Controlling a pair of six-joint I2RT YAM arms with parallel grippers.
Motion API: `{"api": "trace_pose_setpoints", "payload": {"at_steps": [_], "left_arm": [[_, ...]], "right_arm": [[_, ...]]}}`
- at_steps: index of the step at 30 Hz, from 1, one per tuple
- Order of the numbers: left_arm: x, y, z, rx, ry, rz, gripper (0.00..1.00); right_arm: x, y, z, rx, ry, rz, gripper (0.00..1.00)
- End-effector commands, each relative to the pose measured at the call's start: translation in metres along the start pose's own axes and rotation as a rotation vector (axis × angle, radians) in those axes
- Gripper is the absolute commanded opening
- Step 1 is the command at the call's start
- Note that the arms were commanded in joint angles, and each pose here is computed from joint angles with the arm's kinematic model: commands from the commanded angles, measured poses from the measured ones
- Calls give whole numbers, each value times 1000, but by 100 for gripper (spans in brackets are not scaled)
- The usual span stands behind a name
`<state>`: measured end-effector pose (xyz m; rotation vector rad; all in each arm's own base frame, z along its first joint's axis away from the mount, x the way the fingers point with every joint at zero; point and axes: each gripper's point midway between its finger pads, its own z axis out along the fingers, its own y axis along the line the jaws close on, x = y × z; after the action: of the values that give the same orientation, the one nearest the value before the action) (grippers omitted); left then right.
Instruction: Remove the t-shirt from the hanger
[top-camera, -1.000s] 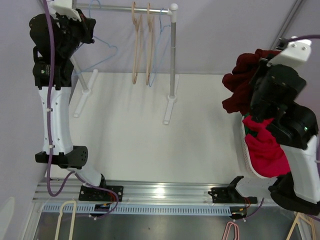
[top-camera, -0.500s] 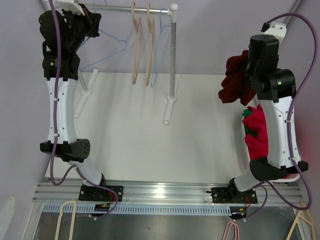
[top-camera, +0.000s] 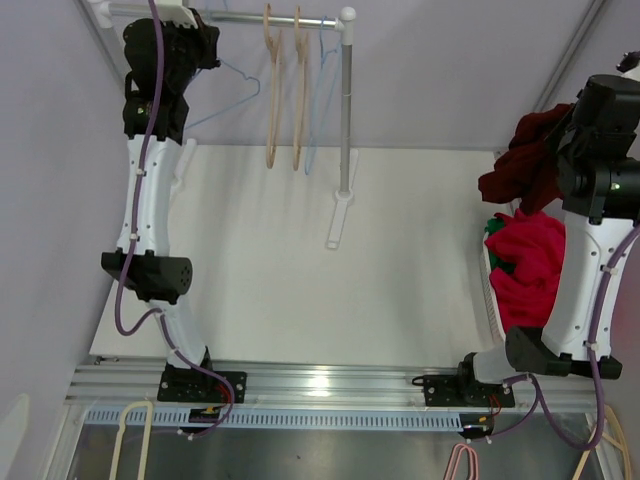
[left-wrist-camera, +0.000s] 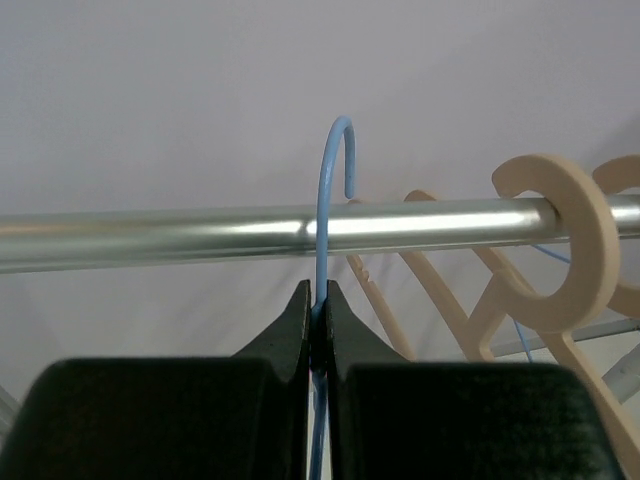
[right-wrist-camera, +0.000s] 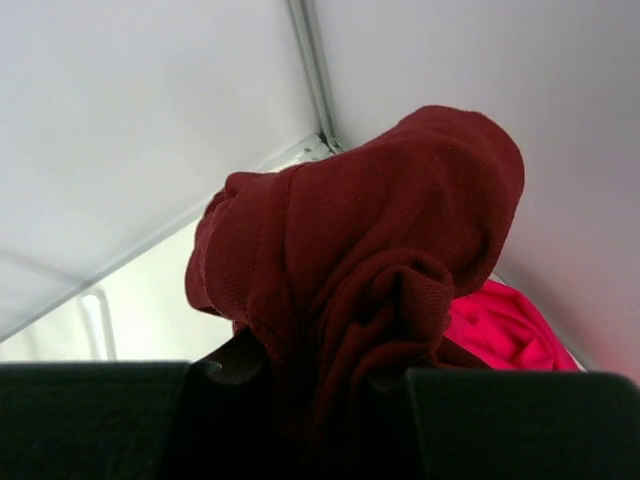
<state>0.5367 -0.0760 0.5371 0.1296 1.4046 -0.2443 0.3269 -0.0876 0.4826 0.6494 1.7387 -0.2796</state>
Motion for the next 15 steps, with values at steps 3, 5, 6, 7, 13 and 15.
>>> {"api": "trace_pose_setpoints", "payload": {"at_steps": [3, 5, 6, 7, 13, 15], "left_arm": [[0, -8, 9, 3, -38, 26, 1], [9, -14, 8, 10, -21, 36, 1], [10, -16, 8, 12, -22, 38, 1], [16, -19, 8, 16, -15, 34, 1], [29, -39, 4, 79, 5, -8, 1], [33, -43, 3, 83, 13, -5, 1]], "right_arm": [[-31, -7, -35, -44, -102, 61, 0], [-28, -14, -35, -16, -94, 60, 0], [-26, -16, -35, -12, -89, 65, 0], [-19, -18, -31, -1, -72, 65, 0], [10, -45, -11, -23, 50, 153, 0], [21, -57, -7, 5, 72, 190, 0]]}}
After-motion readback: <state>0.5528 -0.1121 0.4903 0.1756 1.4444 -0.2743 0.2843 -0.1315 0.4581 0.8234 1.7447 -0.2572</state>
